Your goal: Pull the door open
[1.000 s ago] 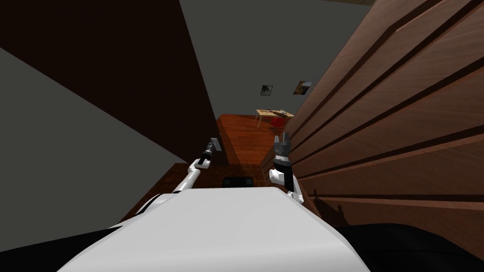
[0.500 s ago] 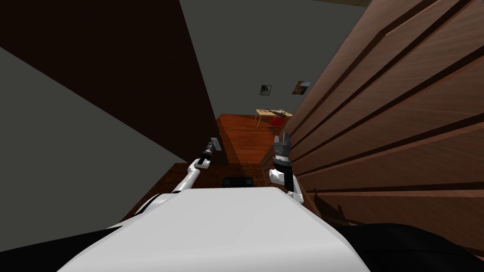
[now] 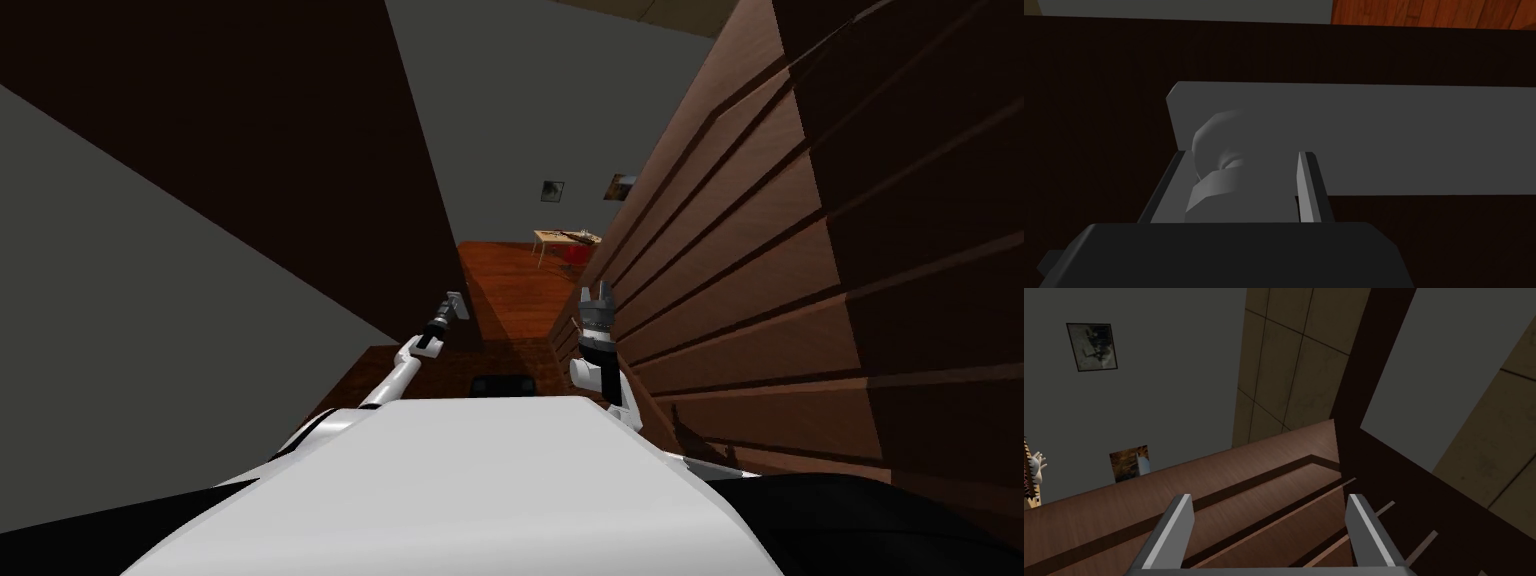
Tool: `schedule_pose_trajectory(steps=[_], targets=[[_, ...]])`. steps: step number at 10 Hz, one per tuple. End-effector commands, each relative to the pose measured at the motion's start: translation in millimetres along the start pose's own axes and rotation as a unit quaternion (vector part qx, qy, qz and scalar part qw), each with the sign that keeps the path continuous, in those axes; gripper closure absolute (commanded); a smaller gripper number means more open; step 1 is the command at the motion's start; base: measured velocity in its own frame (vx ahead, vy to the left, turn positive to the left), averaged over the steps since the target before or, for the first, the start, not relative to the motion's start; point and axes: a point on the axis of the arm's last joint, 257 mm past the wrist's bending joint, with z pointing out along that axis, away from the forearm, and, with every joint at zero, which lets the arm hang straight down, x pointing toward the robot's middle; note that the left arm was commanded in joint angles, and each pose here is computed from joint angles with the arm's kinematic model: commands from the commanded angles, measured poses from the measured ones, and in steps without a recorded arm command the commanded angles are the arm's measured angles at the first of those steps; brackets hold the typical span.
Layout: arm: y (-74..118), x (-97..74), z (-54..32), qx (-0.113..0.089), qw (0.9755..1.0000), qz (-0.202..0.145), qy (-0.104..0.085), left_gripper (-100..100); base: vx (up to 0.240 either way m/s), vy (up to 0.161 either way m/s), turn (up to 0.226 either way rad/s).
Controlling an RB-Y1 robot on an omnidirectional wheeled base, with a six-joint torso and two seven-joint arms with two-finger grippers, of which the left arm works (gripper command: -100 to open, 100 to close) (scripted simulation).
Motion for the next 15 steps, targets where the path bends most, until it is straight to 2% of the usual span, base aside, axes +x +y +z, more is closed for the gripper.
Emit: schedule_pose_trajectory(steps=[1, 5, 6, 10, 14, 15], targets=[[0.9, 4.2, -1.2, -0.001, 0.9999, -0.003, 0.011, 100, -0.221, 0.126, -0.129], [0.9, 10.1, -3.0, -0.004, 0.9994, -0.005, 0.034, 100, -0.215, 0.140, -0.135], [2.2, 10.2, -3.1, -0.005, 0.9995, -0.004, 0.031, 100, -0.078, 0.060, -0.047], [1.9, 18.6, -15.8, -0.004, 0.9977, -0.004, 0.068, 100, -0.184, 0.111, -0.091], [0.5, 26.3, -28.3, -0.004, 0.9947, -0.005, 0.103, 100, -0.203, 0.134, -0.077], [1.2, 27.3, -25.9, -0.004, 0.9951, -0.004, 0.099, 100, -0.102, 0.051, -0.023]])
